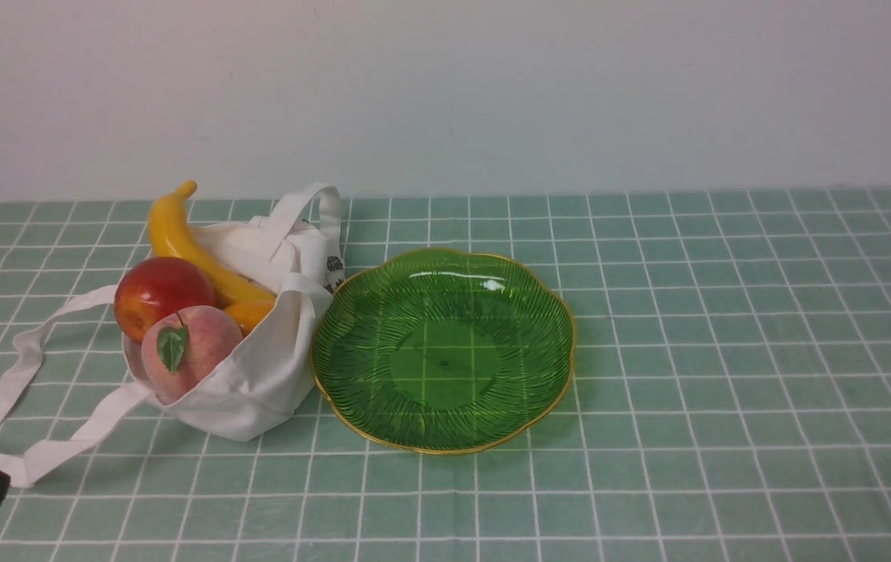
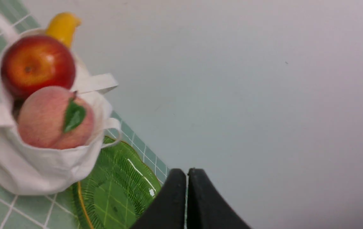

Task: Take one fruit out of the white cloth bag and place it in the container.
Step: 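Reach into the cloth bag and grasp the peach with the left gripper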

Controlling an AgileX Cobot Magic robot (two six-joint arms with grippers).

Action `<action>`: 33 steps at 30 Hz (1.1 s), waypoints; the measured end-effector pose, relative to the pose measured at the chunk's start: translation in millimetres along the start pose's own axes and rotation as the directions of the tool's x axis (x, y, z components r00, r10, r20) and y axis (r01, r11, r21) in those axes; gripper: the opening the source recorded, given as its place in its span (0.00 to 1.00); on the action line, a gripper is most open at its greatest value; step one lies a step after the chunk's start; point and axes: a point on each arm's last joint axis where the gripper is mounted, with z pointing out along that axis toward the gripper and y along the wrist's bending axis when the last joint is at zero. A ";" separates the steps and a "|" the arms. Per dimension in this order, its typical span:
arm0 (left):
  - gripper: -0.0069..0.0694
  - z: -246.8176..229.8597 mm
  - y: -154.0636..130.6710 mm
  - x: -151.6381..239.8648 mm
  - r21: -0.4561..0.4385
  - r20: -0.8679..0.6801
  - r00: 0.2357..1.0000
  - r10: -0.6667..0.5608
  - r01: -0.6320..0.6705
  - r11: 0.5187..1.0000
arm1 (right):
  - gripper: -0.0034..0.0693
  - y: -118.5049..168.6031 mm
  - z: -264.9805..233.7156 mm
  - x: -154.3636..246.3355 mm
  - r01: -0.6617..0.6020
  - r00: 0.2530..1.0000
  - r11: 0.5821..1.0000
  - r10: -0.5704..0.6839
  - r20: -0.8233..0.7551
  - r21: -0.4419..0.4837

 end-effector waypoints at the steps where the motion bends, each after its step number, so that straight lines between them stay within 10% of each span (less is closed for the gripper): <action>1: 0.08 3.1 -10.6 -4.6 -0.020 -0.051 0.996 0.070 -0.071 0.997 | 0.03 0.0 0.0 0.0 0.000 1.000 1.000 0.000 0.000 0.000; 8: 0.08 44.7 -32.8 -15.5 -0.211 -0.535 0.814 0.226 -0.388 0.897 | 0.03 0.0 0.0 0.0 0.000 1.000 1.000 0.000 0.000 0.000; 11: 0.08 87.1 -25.5 -25.2 -0.299 -0.736 0.652 0.182 -0.555 0.777 | 0.03 0.0 0.0 0.0 0.000 1.000 1.000 0.000 0.000 0.000; 19: 0.13 184.5 -19.1 -45.9 -0.310 -0.842 0.523 0.131 -0.669 0.675 | 0.03 0.0 0.0 0.0 0.000 1.000 1.000 0.000 0.000 0.000; 33: 0.89 279.0 16.7 -40.7 -0.309 -0.888 0.451 0.085 -0.724 0.617 | 0.03 0.0 0.0 0.0 0.000 1.000 1.000 0.000 0.000 0.000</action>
